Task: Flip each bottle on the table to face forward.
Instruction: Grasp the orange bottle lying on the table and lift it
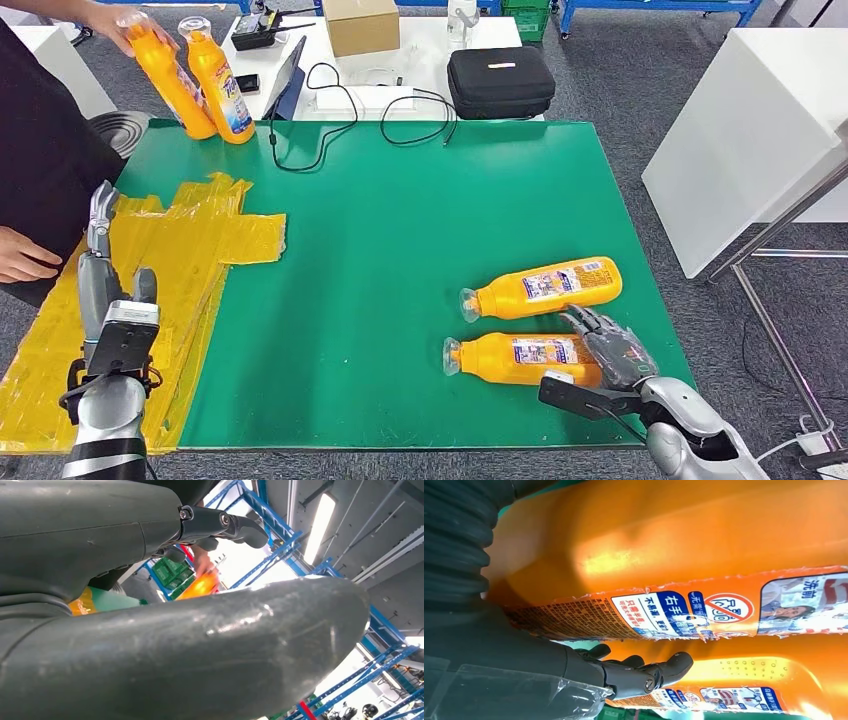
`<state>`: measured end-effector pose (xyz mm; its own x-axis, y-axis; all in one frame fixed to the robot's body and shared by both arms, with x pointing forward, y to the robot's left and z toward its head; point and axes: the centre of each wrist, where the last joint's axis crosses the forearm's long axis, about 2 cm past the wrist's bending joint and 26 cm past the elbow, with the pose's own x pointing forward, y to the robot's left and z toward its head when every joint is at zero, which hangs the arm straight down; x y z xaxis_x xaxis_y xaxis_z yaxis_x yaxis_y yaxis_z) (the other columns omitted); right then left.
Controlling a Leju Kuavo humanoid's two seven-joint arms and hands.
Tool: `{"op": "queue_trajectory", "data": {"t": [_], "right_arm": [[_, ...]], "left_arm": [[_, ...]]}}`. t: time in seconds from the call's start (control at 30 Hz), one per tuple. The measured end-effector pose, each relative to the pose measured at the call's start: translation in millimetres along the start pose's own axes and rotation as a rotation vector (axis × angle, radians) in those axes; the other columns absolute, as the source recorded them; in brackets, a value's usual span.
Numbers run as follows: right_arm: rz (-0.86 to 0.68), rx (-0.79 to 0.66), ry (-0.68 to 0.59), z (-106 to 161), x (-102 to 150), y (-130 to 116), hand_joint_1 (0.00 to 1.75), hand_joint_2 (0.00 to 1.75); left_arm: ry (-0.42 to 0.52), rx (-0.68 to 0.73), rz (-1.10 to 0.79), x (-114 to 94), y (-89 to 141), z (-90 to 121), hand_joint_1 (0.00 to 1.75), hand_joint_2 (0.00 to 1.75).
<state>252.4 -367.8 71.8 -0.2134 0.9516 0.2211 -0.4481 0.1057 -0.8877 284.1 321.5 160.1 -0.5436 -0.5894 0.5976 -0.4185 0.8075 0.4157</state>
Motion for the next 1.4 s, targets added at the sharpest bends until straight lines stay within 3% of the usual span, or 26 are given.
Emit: {"op": "queue_trajectory", "data": {"t": [0.63,0.73,0.87,1.0,1.13,1.4], "right_arm": [[-0.039,0.085,-0.024,2.9,-14.3,-9.2,1.75,1.75],[-0.062,0.082,-0.038,2.3,-13.9,-9.4,1.75,1.75],[-0.204,-0.008,-0.144,2.8,-0.3,-2.5,1.75,1.75],[-0.432,-0.145,-0.315,6.3,33.7,-7.4,1.75,1.75],[-0.541,-0.285,-0.427,9.2,49.6,-34.7,1.75,1.75],[-0.568,-0.395,-0.506,13.5,63.9,-57.6,1.75,1.75]], "left_arm": [[-0.017,0.015,0.047,-0.3,-1.0,-11.0,0.00,0.00],[0.027,-0.006,0.140,-1.0,-3.0,-12.0,0.00,0.00],[0.167,-0.074,0.530,-2.7,-6.6,-0.9,0.00,1.75],[0.253,-0.099,0.922,-0.6,-3.9,42.4,0.00,1.75],[0.307,-0.106,1.054,8.9,-3.9,76.8,0.00,1.75],[0.332,-0.105,1.122,24.3,-11.8,91.3,0.00,1.75]]}}
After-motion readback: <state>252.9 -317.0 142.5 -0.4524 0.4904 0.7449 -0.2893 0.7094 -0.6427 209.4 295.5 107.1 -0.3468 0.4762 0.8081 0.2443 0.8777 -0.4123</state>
